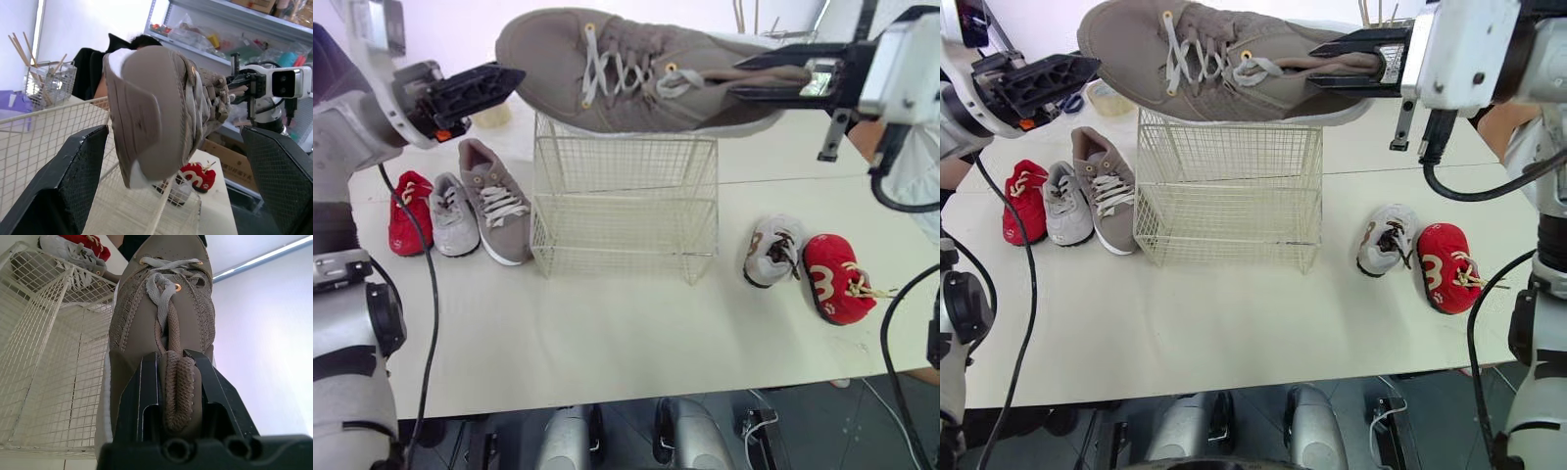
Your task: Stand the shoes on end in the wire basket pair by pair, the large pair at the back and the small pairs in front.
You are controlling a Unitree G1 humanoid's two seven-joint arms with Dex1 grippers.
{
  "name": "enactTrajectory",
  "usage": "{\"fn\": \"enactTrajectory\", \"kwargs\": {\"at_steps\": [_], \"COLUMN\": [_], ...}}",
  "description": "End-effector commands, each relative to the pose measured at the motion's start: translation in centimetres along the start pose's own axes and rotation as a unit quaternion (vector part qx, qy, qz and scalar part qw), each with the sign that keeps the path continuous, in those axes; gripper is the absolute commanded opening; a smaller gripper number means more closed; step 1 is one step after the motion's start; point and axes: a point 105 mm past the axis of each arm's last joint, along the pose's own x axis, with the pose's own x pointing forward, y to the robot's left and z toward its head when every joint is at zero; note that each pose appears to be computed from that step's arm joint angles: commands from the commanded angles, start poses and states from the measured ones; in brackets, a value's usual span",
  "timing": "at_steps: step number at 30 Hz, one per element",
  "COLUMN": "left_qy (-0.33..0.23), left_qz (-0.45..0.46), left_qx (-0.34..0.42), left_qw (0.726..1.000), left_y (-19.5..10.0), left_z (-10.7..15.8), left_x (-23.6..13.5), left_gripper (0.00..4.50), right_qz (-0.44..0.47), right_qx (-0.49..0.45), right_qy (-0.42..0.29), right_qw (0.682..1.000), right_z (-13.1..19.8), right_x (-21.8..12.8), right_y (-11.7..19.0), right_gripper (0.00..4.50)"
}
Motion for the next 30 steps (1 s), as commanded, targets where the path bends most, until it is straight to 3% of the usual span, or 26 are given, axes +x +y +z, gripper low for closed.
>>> {"fn": "enactTrajectory", "kwargs": {"at_steps": [1, 7, 10, 15, 17, 19, 24, 25, 30], "left_qy": [-0.004, 0.022, 0.025, 0.036, 0.034, 0.028, 0.001, -0.01, -0.08], "left_qz": [-0.01, -0.012, -0.01, -0.002, -0.004, -0.006, -0.012, -0.01, -0.003], "left_qx": [0.022, 0.02, 0.02, 0.024, 0.023, 0.021, 0.011, 0.008, -0.024], "left_qw": [1.0, 0.999, 0.999, 0.999, 0.999, 0.999, 1.0, 1.0, 0.997], "left_y": [-0.7, -0.4, -0.1, 0.5, 0.5, 0.4, 0.2, 0.2, 0.2], "left_z": [1.4, 0.3, -0.1, -0.8, -0.8, -0.7, -0.2, 0.0, 1.2], "left_x": [0.6, 1.1, 1.3, 1.9, 2.0, 2.1, 2.2, 2.2, 1.8], "left_gripper": [4.5, 4.5, 3.66, 1.25, 0.54, 0.3, 0.3, 0.3, 0.3], "right_qz": [-0.012, 0.006, 0.012, 0.013, 0.012, 0.008, -0.013, -0.019, -0.072], "right_qx": [-0.045, -0.076, -0.088, -0.095, -0.095, -0.092, -0.044, -0.021, 0.125], "right_qy": [-0.014, -0.018, -0.027, -0.039, -0.041, -0.039, -0.034, -0.034, -0.032], "right_qw": [0.999, 0.997, 0.996, 0.995, 0.995, 0.995, 0.998, 0.999, 0.989], "right_z": [1.2, 1.5, 2.1, 3.1, 3.2, 3.3, 3.0, 3.0, 2.4], "right_x": [-0.2, 0.1, 0.4, 0.6, 0.6, 0.6, 0.1, -0.1, -2.3], "right_y": [-0.6, -0.2, -0.1, -0.4, -0.5, -0.6, -1.4, -1.6, -4.0], "right_gripper": [0.22, 0.22, 0.22, 0.22, 0.22, 0.22, 0.22, 1.21, 3.72]}}
